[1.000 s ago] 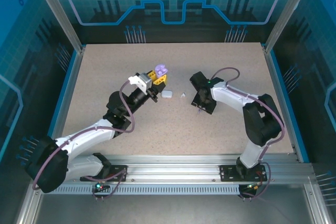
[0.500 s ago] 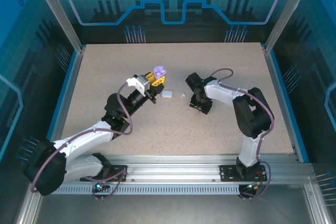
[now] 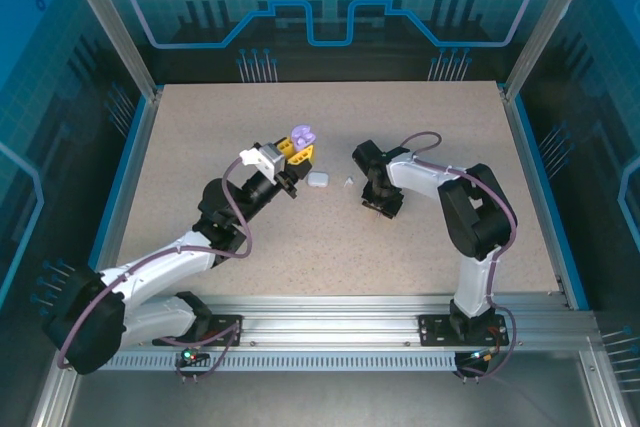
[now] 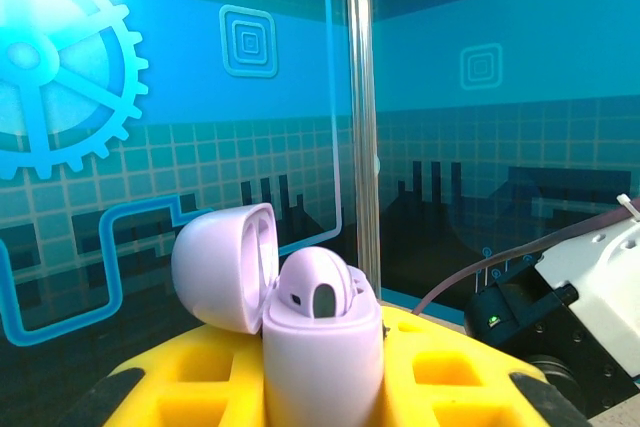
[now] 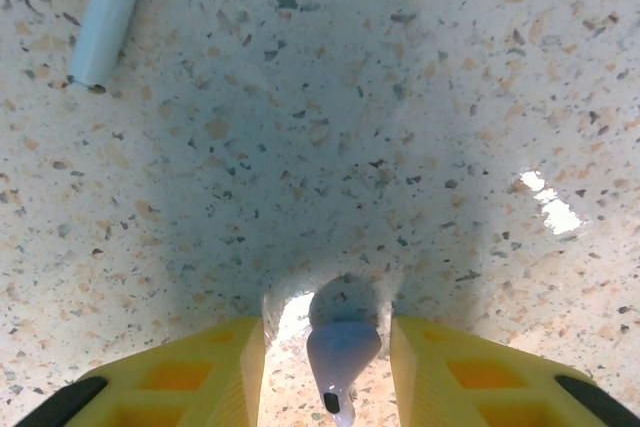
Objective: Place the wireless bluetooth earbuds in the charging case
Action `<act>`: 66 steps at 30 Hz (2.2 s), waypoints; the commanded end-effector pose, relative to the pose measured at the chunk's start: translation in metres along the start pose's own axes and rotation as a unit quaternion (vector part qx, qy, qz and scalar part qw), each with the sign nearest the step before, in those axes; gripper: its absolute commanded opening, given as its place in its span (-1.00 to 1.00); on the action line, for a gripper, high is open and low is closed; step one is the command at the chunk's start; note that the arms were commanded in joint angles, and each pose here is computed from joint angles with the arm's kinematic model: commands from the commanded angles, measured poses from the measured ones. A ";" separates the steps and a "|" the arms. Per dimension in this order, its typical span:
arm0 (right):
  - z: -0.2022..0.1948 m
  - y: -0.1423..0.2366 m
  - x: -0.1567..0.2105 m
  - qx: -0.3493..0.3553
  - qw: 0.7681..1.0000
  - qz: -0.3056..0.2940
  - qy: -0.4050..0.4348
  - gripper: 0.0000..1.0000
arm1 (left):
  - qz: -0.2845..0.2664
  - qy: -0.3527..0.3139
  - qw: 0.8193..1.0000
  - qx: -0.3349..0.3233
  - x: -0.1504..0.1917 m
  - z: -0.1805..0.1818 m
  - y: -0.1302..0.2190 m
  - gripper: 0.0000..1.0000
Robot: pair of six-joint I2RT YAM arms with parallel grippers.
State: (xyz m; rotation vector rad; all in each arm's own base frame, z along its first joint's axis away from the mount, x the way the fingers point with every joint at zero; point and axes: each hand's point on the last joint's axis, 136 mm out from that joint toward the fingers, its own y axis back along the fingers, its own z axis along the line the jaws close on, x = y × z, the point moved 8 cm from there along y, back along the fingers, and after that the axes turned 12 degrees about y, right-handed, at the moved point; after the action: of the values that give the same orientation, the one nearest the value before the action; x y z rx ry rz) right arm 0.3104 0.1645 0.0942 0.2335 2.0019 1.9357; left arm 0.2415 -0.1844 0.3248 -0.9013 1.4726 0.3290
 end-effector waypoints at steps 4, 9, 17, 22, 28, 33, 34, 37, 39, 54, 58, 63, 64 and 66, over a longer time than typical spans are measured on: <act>-0.012 -0.014 0.001 0.031 0.999 0.009 0.011 -0.35 | -0.027 0.004 1.000 0.001 -0.011 -0.003 0.005 -1.00; -0.011 -0.017 0.001 0.023 0.999 0.013 0.047 -0.45 | -0.026 0.003 1.000 0.003 -0.012 -0.003 0.004 -1.00; -0.011 -0.017 0.003 0.010 0.992 0.014 0.124 -0.57 | -0.022 0.002 1.000 0.005 -0.014 -0.004 0.004 -1.00; -0.012 -0.015 0.004 0.011 0.988 0.013 0.152 -0.53 | -0.020 0.002 1.000 0.005 -0.014 -0.004 0.003 -1.00; -0.008 -0.010 0.003 -0.006 0.981 0.019 0.190 -0.36 | -0.020 0.003 1.000 0.007 -0.016 -0.005 0.002 -1.00; -0.001 -0.006 0.001 -0.010 0.965 0.038 0.261 -0.37 | -0.020 0.002 1.000 0.006 -0.017 -0.005 0.002 -1.00; 0.000 -0.006 0.000 -0.007 0.960 0.042 0.276 -0.38 | -0.020 0.002 1.000 0.007 -0.017 -0.005 0.002 -1.00; 0.001 -0.007 -0.002 -0.001 0.950 0.052 0.309 -0.39 | -0.021 0.002 1.000 0.008 -0.017 -0.005 0.002 -1.00; 0.002 -0.008 -0.002 0.002 0.945 0.059 0.322 -0.40 | -0.021 0.002 1.000 0.009 -0.018 -0.005 0.002 -1.00; -0.006 -0.002 0.002 0.006 0.941 0.058 0.333 -0.43 | -0.022 0.003 1.000 0.011 -0.019 -0.006 0.000 -1.00; -0.007 0.001 0.003 0.003 0.942 0.056 0.332 -0.41 | -0.021 0.004 1.000 0.011 -0.018 -0.005 0.000 -1.00; -0.012 0.006 0.005 0.002 0.942 0.050 0.333 -0.40 | -0.022 0.004 1.000 0.012 -0.020 -0.006 0.000 -1.00; -0.013 0.005 0.005 0.003 0.942 0.051 0.333 -0.40 | -0.021 0.004 1.000 0.011 -0.019 -0.006 0.000 -1.00; -0.013 0.004 0.005 0.004 0.942 0.052 0.332 -0.40 | -0.020 0.006 1.000 0.011 -0.019 -0.005 0.000 -1.00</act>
State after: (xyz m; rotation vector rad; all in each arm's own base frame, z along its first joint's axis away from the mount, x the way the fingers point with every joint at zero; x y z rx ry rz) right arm 0.3104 0.1629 0.0953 -0.4268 2.3974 2.2580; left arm 0.2397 -0.1832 0.3252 -0.8943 1.4801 0.3388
